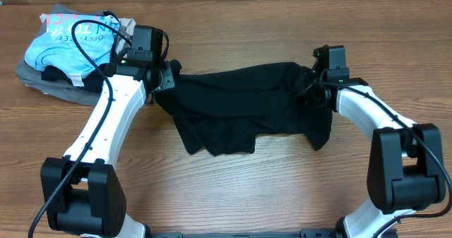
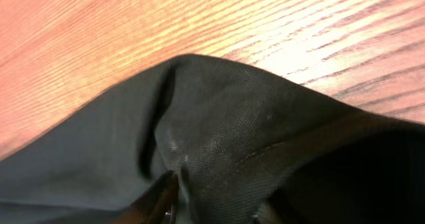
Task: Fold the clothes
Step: 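Pull the shirt taut between both grippers, stretching it sideways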
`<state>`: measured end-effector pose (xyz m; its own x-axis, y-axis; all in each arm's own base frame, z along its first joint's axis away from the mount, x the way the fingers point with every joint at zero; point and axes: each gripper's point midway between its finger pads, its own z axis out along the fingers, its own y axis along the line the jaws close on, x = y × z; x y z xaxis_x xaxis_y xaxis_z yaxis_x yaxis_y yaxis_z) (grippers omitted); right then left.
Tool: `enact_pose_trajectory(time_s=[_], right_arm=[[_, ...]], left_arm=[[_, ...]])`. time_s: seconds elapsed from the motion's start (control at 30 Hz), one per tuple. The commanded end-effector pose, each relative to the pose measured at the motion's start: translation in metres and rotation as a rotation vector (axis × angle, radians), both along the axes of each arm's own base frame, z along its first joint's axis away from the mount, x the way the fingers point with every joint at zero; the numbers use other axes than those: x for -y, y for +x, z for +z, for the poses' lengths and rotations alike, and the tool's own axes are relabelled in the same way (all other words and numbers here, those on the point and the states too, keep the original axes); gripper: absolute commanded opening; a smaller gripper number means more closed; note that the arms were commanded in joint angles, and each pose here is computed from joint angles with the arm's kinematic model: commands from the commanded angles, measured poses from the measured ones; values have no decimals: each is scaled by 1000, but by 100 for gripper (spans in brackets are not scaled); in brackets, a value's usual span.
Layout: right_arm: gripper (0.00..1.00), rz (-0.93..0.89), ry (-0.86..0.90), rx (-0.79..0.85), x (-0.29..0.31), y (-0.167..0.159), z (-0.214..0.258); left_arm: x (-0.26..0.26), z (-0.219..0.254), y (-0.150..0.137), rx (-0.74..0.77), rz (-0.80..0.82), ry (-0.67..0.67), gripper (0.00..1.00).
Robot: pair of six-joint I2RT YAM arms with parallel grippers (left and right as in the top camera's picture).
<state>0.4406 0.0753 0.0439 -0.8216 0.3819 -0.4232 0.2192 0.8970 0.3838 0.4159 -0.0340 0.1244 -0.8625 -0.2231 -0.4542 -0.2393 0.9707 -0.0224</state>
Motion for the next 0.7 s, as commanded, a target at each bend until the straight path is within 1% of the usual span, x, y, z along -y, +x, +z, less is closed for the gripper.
enact_pose_trajectory(time_s=[0.0, 0.03, 0.17, 0.3, 0.37, 0.5, 0.67], right_arm=[[10, -6, -8, 1, 1, 2, -5], [4, -28, 5, 12, 2, 5, 1], [4, -56, 24, 59, 15, 14, 35], [4, -127, 33, 135, 49, 18, 102], [4, -167, 30, 171, 72, 15, 139], [4, -197, 24, 204, 114, 0, 199], [4, -190, 40, 219, 144, -19, 246]], left_arm=[[-1, -3, 0, -7, -16, 20, 4], [-1, -3, 1, -4, -16, 19, 4], [-1, 0, 3, 3, -63, 41, 4], [0, 17, 10, 34, -146, 83, 4], [0, 35, 15, 72, -165, 93, 4], [2, 91, 28, 183, -196, 111, 4], [2, 166, 31, 321, -227, 134, 4]])
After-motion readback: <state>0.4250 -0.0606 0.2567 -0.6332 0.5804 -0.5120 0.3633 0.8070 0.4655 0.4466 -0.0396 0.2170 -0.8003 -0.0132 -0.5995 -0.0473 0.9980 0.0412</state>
